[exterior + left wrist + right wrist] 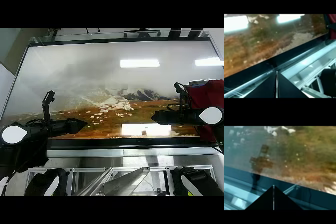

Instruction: Fold the shirts.

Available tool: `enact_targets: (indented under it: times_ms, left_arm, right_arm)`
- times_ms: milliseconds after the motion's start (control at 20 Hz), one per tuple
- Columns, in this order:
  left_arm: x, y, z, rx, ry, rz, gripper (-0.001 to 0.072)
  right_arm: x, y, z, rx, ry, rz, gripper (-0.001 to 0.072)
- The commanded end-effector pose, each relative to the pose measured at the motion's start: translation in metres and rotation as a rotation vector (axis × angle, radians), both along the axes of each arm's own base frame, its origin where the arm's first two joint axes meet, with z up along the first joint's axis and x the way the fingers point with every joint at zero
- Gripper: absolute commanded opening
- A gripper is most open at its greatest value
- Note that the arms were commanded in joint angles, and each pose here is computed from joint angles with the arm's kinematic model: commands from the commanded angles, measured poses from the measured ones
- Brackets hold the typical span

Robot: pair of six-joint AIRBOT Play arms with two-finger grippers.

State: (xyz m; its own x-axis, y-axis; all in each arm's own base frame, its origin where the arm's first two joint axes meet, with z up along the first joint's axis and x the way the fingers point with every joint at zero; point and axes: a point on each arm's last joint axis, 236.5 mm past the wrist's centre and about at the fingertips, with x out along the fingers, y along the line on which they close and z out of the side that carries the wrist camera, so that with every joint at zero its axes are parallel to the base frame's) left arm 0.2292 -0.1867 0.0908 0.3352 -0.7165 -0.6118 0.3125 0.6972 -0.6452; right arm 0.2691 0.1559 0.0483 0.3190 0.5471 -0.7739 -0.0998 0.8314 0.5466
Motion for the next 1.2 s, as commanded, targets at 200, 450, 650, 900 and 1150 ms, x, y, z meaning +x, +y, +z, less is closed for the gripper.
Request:
enact_targets:
  times_ms: [200,450,650,900,1150]
  left_arm:
    - [0.000,0.000,0.000,-0.001,-0.002,0.001,0.0009]
    - [0.011,0.007,0.004,0.007,-0.032,0.039,0.0018]
    - [0.056,0.076,0.042,0.145,-0.175,0.231,0.0019]
    - [0.086,0.244,0.057,0.357,-0.093,0.650,0.0715]
    - [0.035,0.415,0.005,0.487,0.187,1.025,0.0715]
  right_arm:
    - [0.000,0.000,0.000,0.000,0.001,0.000,0.0014]
    - [0.000,0.000,0.000,0.000,0.001,0.000,0.0014]
    - [0.000,0.000,0.000,0.000,0.001,0.000,0.0014]
    - [0.000,0.000,0.000,0.000,0.002,0.001,0.0014]
    - [0.000,0.000,-0.001,0.000,0.003,0.001,0.0014]
